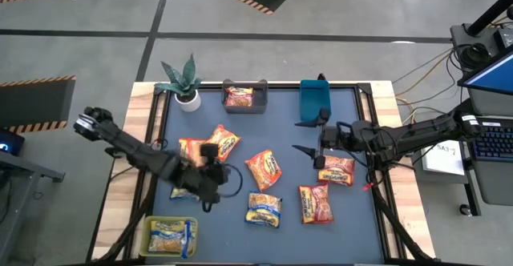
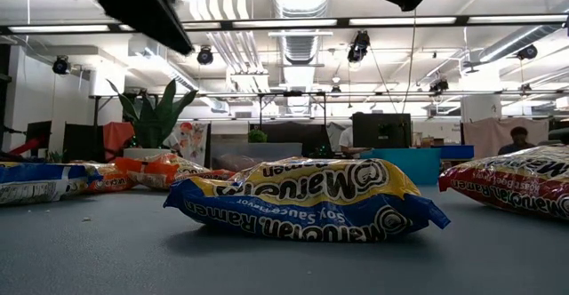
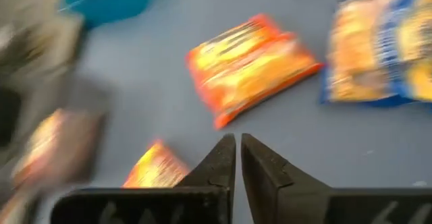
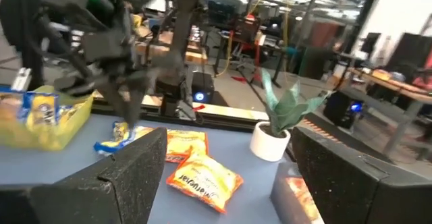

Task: Sort Maruchan noodles
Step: Put the middle orange noodle pack into the blue bin

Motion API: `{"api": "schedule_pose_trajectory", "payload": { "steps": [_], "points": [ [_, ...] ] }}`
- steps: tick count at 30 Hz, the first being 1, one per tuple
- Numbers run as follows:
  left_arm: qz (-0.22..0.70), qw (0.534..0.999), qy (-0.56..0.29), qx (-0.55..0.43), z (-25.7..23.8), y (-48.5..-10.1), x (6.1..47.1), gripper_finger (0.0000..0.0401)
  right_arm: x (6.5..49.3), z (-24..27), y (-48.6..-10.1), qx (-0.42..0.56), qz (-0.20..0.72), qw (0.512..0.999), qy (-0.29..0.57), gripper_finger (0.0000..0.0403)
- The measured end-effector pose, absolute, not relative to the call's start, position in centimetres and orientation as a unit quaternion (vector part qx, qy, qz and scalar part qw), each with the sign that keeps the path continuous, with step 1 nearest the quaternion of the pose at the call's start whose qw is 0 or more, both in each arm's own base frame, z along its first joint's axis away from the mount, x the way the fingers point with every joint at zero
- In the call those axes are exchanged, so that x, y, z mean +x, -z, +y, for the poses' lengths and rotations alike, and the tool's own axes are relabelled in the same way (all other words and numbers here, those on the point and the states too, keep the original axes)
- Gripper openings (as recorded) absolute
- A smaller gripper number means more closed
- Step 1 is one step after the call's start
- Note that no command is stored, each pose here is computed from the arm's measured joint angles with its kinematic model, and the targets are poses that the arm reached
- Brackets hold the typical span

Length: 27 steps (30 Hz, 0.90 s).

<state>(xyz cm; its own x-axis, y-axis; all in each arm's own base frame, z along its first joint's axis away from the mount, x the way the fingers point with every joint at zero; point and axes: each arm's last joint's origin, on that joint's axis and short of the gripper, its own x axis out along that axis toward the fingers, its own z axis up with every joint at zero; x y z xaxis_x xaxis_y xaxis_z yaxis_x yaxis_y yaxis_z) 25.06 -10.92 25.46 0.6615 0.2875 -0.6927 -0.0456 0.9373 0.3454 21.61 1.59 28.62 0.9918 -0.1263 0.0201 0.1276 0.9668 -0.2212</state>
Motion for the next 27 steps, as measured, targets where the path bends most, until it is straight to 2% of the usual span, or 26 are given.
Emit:
{"api": "schedule_pose_trajectory", "payload": {
  "steps": [4, 9, 14, 21, 27],
  "points": [
    [0.381, 0.915, 0.002, 0.129, -7.9, -22.9, 25.4, 0.0002, 21.6, 1.3, -28.6, -0.09, 0.004, 0.99, 0.106, 0.029],
    [0.425, 0.898, -0.065, 0.093, -3.2, -20.8, 24.3, 0.0, 21.7, 0.8, -27.0, -0.031, 0.06, 0.991, 0.117, 0.0285],
    [0.474, 0.874, -0.088, 0.058, 0.3, -19.8, 23.5, 0.0, 22.5, -0.4, -25.5, 0.001, 0.092, 0.985, 0.147, 0.0272],
    [0.53, 0.838, -0.128, 0.032, 3.7, -18.9, 22.1, 0.0, 23.8, -3.5, -24.2, -0.008, 0.124, 0.971, 0.206, 0.0211],
    [0.558, 0.818, -0.134, 0.023, 3.9, -19.0, 21.6, 0.0, 24.8, -5.2, -24.6, -0.01, 0.126, 0.974, 0.19, 0.0144]
  ]
}}
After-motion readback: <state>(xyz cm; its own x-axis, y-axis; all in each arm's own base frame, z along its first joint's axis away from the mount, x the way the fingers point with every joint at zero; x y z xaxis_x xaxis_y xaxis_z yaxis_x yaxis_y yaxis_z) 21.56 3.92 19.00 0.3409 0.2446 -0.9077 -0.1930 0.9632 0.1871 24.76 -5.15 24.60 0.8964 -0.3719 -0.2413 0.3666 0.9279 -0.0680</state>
